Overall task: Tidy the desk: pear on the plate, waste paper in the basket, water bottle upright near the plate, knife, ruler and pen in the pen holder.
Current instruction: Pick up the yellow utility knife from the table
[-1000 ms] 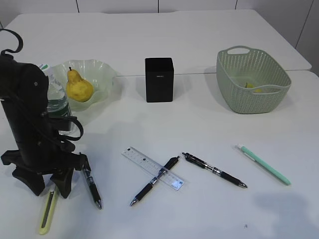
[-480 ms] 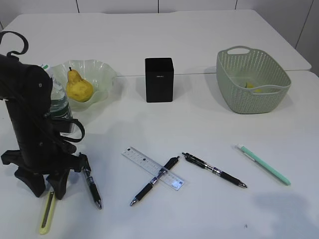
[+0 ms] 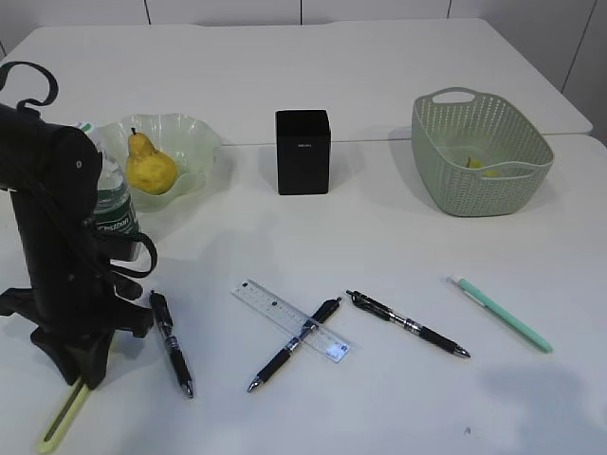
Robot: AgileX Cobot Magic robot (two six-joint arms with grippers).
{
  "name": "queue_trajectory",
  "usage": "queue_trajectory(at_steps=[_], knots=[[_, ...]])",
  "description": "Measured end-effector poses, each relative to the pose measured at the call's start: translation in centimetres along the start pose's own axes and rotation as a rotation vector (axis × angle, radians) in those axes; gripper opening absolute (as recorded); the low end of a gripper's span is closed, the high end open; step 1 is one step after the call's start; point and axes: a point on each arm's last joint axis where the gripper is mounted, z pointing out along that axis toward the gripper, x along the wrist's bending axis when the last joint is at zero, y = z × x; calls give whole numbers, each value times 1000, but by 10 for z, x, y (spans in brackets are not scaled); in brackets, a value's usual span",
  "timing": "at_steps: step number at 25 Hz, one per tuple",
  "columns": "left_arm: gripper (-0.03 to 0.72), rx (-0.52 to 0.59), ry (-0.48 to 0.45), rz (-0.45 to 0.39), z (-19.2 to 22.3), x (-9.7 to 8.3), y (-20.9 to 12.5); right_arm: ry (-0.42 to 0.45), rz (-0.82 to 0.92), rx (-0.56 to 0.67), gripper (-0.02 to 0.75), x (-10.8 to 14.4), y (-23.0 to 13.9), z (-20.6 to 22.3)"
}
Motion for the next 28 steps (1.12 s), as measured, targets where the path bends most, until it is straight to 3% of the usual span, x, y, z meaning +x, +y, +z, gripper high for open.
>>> queue_trajectory(at_steps=[11, 28], knots=[[94, 168, 8, 39, 2, 1, -16, 0, -2, 2, 496, 0, 0, 0], [94, -63, -83, 45, -69, -8, -9, 1, -4, 0, 496, 0, 0, 0]])
